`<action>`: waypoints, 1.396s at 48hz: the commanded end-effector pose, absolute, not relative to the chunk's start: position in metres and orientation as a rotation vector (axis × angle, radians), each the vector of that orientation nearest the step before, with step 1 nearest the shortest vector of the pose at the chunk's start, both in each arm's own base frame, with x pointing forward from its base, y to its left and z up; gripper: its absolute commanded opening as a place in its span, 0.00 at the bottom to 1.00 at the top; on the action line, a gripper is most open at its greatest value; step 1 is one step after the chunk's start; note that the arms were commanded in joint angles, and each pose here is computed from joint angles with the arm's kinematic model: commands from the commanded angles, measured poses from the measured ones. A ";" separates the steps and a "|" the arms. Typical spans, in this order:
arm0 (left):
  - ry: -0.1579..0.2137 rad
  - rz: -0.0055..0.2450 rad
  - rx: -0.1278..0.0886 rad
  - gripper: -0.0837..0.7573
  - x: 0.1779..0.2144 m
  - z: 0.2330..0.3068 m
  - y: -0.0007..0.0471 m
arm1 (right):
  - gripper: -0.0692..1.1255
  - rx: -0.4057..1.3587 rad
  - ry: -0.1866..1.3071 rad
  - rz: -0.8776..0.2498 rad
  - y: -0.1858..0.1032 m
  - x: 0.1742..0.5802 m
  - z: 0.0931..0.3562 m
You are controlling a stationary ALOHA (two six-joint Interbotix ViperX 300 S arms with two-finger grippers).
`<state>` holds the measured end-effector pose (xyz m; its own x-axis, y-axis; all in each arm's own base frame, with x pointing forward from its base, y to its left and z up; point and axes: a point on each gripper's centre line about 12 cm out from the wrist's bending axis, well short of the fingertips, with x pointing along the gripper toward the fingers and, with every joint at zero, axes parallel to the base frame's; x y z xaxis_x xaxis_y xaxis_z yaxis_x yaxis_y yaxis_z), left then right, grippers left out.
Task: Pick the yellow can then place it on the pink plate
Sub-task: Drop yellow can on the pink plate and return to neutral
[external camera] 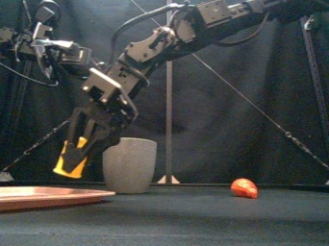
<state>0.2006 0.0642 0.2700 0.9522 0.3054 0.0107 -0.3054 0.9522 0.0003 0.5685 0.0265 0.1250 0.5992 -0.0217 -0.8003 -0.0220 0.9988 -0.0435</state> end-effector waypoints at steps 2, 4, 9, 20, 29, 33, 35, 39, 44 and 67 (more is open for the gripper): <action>-0.025 0.311 0.012 0.16 0.2014 0.2739 0.0648 | 0.67 -0.042 0.889 -0.018 0.018 0.584 0.148; -0.023 0.313 0.011 0.16 0.2012 0.2733 0.0651 | 0.69 -0.040 0.901 -0.022 0.016 0.585 0.145; -0.017 0.312 0.012 0.16 0.2006 0.2708 0.0648 | 0.77 -0.040 0.907 -0.029 0.014 0.588 0.143; -0.013 0.316 0.019 0.16 0.2000 0.2695 0.0657 | 0.92 -0.052 0.805 -0.031 0.013 0.592 0.182; -0.013 0.317 0.017 0.16 0.2000 0.2695 0.0658 | 0.92 -0.051 0.687 -0.026 0.011 0.580 0.222; -0.013 0.317 0.017 0.16 0.2000 0.2695 0.0658 | 0.92 -0.044 0.634 -0.027 0.006 0.571 0.235; -0.013 0.315 0.017 0.16 0.2001 0.2695 0.0654 | 0.92 -0.038 0.607 -0.028 0.003 0.564 0.239; -0.014 0.317 0.017 0.16 0.1998 0.2699 0.0657 | 0.92 -0.018 0.556 -0.033 -0.004 0.549 0.245; -0.017 0.315 0.018 0.16 0.1994 0.2701 0.0652 | 0.92 0.023 0.467 -0.043 -0.015 0.527 0.253; -0.052 0.330 0.025 0.16 0.1867 0.2713 0.0641 | 0.92 0.071 0.054 -0.094 -0.044 0.409 0.267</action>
<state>0.1867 0.0633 0.2651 0.9468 0.3203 0.0322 -0.3208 0.9471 0.0120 0.4253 -0.0405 0.2429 0.9849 -0.0811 -0.1531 0.0922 0.9935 0.0670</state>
